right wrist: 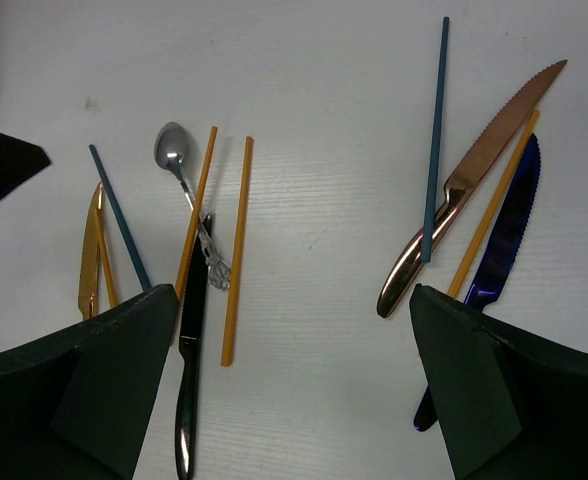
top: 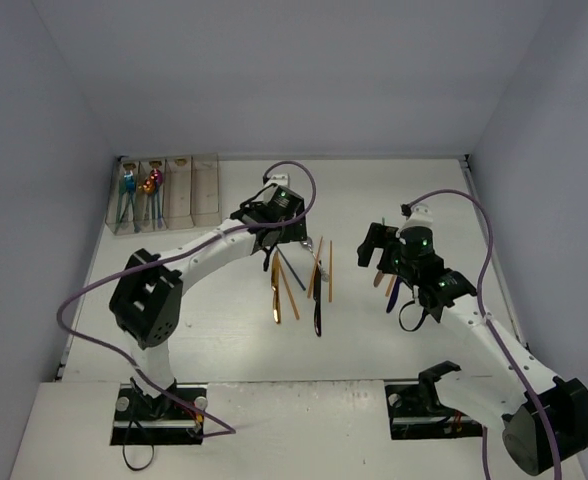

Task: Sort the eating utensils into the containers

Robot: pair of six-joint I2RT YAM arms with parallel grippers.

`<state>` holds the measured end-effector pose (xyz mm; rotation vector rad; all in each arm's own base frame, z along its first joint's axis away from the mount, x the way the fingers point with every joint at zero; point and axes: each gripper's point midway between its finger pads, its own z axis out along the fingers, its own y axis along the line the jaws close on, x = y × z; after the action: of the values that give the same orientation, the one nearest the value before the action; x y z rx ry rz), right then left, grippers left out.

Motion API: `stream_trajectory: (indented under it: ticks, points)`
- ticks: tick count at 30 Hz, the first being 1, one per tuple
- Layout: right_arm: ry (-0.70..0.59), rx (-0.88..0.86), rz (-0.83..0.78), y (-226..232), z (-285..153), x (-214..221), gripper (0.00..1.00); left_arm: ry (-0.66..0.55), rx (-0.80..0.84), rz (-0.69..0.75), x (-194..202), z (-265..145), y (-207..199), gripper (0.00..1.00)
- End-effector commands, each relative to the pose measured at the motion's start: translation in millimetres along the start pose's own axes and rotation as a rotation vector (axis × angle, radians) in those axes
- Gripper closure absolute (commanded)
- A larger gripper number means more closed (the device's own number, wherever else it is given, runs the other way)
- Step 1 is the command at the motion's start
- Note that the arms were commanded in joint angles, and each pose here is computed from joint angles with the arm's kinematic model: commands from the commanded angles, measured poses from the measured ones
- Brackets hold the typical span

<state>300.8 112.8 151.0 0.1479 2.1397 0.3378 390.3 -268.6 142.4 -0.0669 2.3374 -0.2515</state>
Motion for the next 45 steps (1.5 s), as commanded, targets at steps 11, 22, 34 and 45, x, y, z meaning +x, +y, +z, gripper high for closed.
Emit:
stream_trajectory:
  ticks: [11, 22, 34, 45]
  points:
    - [-0.056, -0.02, 0.02, -3, -14, -2, 0.0, 0.003, 0.022, -0.103, 17, 48, -66, 0.35]
    - [-0.046, -0.021, 0.019, -5, -13, 3, 0.0, 0.024, 0.001, -0.088, 30, 72, -71, 0.42]
    - [-0.002, -0.023, 0.016, -9, -18, 18, 0.0, 0.014, -0.008, -0.092, 32, 83, -70, 0.48]
    - [0.001, -0.014, 0.017, -10, -19, 20, 0.0, 0.048, -0.021, -0.081, 46, 93, -67, 0.69]
